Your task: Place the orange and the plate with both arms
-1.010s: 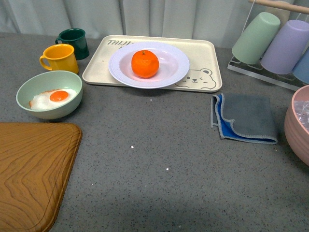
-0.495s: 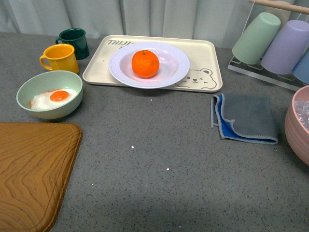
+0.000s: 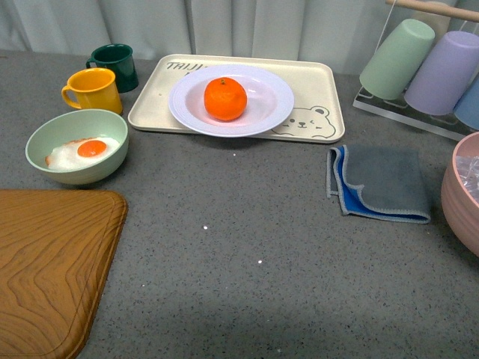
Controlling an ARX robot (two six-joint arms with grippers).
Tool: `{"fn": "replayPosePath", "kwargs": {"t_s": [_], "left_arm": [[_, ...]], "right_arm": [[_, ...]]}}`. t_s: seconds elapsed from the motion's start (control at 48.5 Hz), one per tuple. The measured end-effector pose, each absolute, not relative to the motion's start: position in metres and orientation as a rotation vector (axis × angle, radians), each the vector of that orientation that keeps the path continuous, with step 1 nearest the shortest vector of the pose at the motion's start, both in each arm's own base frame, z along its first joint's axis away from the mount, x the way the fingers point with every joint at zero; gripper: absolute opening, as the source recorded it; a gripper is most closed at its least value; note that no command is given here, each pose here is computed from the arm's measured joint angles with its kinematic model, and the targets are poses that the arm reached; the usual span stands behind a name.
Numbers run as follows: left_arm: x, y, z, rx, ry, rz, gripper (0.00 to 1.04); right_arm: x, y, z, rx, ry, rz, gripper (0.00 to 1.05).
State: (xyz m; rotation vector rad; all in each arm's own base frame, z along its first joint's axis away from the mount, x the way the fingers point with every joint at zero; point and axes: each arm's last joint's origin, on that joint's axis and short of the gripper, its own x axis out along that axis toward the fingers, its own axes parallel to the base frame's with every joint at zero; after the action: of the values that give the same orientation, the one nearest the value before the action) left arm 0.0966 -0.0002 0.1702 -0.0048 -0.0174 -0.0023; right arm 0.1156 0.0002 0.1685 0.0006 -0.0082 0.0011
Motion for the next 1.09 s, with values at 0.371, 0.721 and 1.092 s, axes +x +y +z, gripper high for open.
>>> {"fn": "replayPosePath", "kwargs": {"t_s": [0.371,0.721,1.092], "left_arm": [[0.097,0.000,0.170,-0.005,-0.017,-0.002,0.98],[0.097,0.000,0.170,-0.005,-0.018,-0.002,0.98],[0.097,0.000,0.170,-0.005,-0.018,-0.002,0.98]], "right_arm": [[0.109,0.000,0.168,0.001,-0.009,0.001,0.01],[0.098,0.000,0.165,0.000,-0.002,0.004,0.01],[0.098,0.000,0.165,0.000,-0.003,0.003,0.53]]}}
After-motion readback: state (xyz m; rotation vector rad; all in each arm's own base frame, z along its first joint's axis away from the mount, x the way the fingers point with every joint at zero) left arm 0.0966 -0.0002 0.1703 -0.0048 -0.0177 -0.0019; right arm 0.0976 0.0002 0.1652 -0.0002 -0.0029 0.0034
